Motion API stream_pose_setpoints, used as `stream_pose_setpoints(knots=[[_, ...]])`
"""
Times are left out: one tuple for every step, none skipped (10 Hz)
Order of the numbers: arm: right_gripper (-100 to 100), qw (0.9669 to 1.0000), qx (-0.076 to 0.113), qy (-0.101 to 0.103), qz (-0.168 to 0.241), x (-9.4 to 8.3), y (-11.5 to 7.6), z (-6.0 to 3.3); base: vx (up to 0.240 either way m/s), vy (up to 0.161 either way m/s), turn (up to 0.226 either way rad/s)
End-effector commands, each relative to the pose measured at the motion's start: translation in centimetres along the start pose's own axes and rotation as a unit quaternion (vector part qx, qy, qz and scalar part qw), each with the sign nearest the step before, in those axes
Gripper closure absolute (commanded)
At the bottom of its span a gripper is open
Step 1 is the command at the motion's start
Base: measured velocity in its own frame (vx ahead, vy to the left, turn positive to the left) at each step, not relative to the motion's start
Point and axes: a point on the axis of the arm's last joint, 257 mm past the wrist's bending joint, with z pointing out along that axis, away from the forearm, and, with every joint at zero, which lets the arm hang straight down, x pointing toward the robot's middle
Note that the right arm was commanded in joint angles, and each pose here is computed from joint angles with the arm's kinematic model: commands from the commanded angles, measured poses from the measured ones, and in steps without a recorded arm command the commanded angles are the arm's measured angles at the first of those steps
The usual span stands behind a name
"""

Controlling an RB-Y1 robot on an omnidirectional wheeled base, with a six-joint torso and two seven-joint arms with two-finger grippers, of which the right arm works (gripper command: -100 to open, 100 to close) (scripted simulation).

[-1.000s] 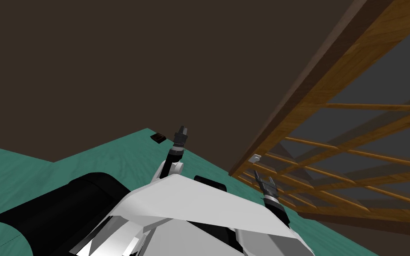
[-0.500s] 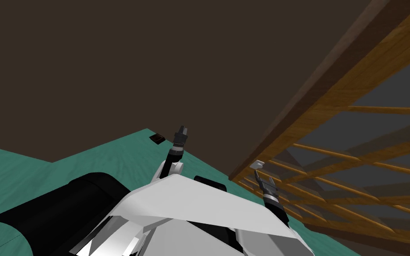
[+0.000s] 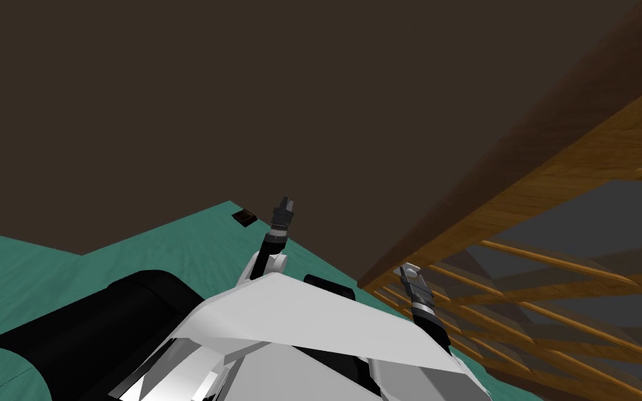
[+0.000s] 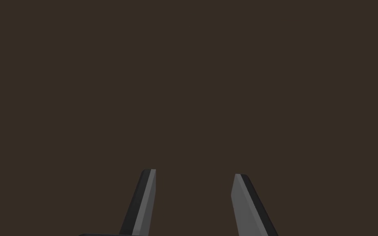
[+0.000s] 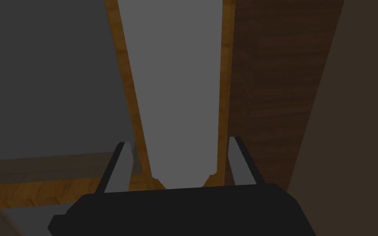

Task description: Pull the door open

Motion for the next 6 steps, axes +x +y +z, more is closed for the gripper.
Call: stream_pose_setpoints(knots=[[100,1.0,0.002,0.001,-0.001,0.0,-0.18,0.0,-0.035,0.018,0.005],[100,1.0,0.002,0.001,-0.001,0.0,-0.18,0.0,-0.024,0.008,0.001],[100,1.0,0.002,0.001,-0.001,0.0,-0.18,0.0,-0.011,0.001,0.001],[100,1.0,0.002,0.001,-0.001,0.0,-0.18,0.0,0.0,0.0,0.0],[100,1.0,0.002,0.001,-0.001,0.0,-0.18,0.0,0.0,0.0,0.0],[100,0.9998,0.001,0.003,0.021,0.19,-0.01,-0.02,-0.007,-0.005,0.016]])
